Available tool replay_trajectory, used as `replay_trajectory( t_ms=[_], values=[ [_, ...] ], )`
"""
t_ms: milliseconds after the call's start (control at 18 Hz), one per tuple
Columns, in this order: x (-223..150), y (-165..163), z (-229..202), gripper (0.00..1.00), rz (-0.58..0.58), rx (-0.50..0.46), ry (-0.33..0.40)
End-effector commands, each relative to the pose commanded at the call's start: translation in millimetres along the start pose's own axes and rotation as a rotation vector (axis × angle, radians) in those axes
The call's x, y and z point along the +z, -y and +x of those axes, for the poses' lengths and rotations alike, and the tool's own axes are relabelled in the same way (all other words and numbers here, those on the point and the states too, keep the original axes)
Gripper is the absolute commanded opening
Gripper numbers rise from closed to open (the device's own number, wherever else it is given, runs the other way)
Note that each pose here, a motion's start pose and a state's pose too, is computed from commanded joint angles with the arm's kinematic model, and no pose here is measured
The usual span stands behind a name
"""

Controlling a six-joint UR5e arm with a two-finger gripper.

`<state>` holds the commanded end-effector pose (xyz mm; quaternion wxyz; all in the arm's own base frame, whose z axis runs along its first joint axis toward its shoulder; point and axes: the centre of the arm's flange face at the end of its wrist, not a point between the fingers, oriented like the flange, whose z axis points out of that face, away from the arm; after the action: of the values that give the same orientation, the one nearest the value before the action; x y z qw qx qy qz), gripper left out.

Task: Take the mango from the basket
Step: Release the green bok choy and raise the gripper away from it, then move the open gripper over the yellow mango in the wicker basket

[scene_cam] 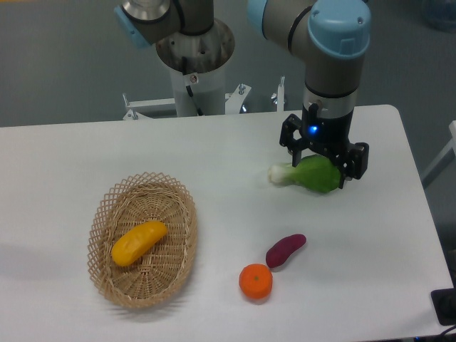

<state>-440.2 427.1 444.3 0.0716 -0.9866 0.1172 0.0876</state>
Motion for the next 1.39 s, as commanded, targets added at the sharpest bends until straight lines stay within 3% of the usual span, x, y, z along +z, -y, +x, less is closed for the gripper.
replay_trajectory(
  t_ms=[444, 778, 1111, 1389],
  values=[
    [-5.5, 3.0, 15.7, 1.00, 0.012, -0.014, -0.005],
    [-4.8, 10.9, 50.2, 1.00, 0.041, -0.118, -0.031],
    [3.6, 48.6, 89.4, 1.00, 0.058, -0.177, -0.040],
    [35.1, 90.7, 140.6, 1.00, 0.068, -0.245, -0.058]
  ],
)
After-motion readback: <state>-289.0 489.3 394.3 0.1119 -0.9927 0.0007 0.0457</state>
